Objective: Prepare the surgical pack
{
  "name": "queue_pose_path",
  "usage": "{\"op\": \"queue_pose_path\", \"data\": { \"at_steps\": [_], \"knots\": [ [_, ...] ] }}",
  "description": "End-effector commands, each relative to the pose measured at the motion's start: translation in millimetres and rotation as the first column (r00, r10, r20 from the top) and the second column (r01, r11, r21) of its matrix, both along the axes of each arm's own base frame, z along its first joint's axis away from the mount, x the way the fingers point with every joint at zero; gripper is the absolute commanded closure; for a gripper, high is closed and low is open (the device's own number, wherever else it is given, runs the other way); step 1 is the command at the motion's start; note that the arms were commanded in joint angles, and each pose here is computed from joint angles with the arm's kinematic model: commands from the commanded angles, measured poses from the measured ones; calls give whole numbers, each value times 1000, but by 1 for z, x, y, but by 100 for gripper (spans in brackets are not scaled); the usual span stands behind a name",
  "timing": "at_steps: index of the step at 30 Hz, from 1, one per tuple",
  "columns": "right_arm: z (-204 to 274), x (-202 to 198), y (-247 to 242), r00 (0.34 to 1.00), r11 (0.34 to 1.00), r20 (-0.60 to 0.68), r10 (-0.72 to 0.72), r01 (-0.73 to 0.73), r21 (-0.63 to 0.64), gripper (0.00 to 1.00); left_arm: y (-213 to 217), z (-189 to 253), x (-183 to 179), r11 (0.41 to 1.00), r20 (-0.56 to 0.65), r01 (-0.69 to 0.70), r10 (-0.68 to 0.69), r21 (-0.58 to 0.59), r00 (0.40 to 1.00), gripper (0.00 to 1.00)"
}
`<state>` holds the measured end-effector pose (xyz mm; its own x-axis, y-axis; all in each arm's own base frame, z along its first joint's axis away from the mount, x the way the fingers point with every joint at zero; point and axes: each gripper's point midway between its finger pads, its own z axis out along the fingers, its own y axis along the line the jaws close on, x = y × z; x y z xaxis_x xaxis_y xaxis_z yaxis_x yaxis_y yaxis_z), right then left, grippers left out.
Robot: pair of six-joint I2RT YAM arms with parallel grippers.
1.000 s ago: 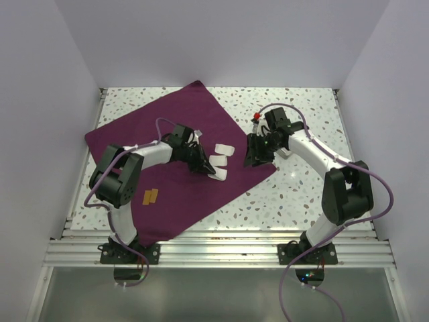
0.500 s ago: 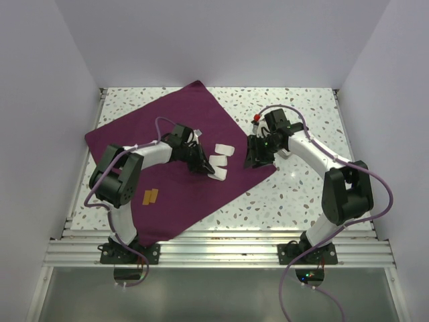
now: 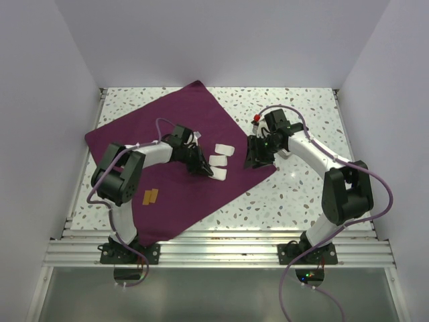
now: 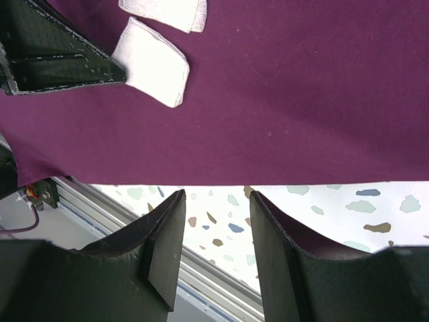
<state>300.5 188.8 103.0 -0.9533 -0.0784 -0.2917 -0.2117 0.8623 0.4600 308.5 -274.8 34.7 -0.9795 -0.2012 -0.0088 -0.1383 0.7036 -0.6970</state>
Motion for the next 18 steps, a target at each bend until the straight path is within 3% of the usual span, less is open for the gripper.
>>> {"op": "queue_pose_path", "data": {
  "at_steps": [1, 4, 11, 18],
  "knots": [
    [8, 3, 5, 999, 999, 30, 15, -16, 28, 53, 0, 6, 11, 1000, 40, 17, -17, 3, 999, 100],
    [8, 2, 5, 999, 999, 30, 15, -16, 28, 53, 1, 10, 14, 999, 55, 24, -25, 24, 998, 98],
    [7, 1, 5, 999, 999, 29, 22, -23, 30, 53, 5, 12, 15, 998, 62, 32, -35, 51, 997, 75],
    [7, -2, 5, 999, 999, 27, 28, -29, 29, 53, 9, 15, 4, 999, 55, 29, -32, 44, 998, 63]
  ]
}}
